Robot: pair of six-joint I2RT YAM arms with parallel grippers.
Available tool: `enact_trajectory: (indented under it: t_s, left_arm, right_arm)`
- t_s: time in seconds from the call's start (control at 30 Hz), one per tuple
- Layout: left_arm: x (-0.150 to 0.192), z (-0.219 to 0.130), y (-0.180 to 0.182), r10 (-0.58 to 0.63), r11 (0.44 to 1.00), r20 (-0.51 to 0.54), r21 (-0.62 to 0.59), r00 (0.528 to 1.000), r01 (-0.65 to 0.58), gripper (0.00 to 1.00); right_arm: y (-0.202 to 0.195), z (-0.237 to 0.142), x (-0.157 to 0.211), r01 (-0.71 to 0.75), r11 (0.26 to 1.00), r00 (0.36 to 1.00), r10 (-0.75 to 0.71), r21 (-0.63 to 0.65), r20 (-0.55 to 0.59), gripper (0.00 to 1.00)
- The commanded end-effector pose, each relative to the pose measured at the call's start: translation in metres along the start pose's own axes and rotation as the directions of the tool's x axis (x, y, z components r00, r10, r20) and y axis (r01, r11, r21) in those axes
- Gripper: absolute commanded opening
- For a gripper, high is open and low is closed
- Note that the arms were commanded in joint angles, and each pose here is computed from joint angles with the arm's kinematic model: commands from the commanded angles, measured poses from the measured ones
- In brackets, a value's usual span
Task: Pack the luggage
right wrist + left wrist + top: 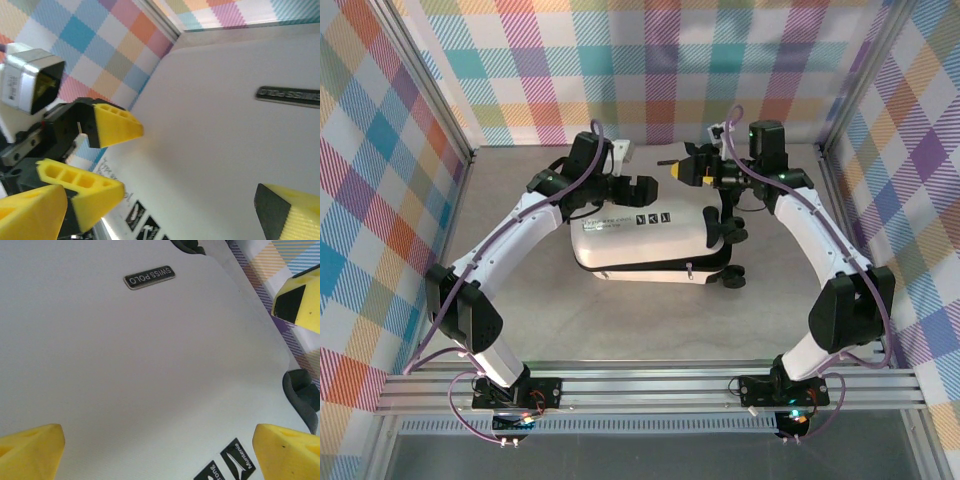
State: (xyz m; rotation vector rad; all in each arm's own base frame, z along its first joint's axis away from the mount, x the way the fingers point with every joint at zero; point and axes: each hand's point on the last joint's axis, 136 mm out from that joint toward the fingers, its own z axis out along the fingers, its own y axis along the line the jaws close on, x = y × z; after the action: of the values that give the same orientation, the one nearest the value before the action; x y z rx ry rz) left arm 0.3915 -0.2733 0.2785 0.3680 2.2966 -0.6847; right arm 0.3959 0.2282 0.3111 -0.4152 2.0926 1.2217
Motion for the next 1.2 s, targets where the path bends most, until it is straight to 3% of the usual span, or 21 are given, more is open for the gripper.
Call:
enact_trajectory:
  t_s: [0.0, 0.3, 0.47, 0.83, 1.17]
  left_arm:
    - [-0.008, -0.016, 0.002, 0.019, 1.000, 0.046, -0.018, 0.999, -0.018, 0.96]
    - [-0.016, -0.045, 0.014, 0.045, 0.991, 0.122, -0.128, 0.992, -0.029, 0.97]
    - [-0.025, -0.052, -0.011, 0.085, 0.993, 0.146, -0.089, 0.986, -0.073, 0.97]
    - [-0.040, -0.028, -0.081, 0.195, 0.981, 0.135, -0.010, 0.972, -0.195, 0.97]
    - [-0.036, 0.011, -0.136, 0.267, 0.960, 0.097, 0.058, 0.959, -0.274, 0.97]
  right_arm:
    - [-0.012, -0.006, -0.001, 0.029, 0.997, 0.999, -0.029, 0.069, 0.013, 0.95]
    - [0.007, -0.063, 0.036, 0.126, 0.947, 0.982, -0.161, 0.296, 0.096, 0.87]
    - [0.016, -0.074, 0.088, 0.140, 0.925, 0.978, -0.186, 0.354, 0.100, 0.78]
    - [0.001, -0.054, 0.192, 0.033, 0.938, 0.997, -0.056, 0.346, 0.058, 0.54]
    - [-0.022, -0.026, 0.214, 0.018, 0.927, 0.999, -0.033, 0.374, 0.034, 0.45]
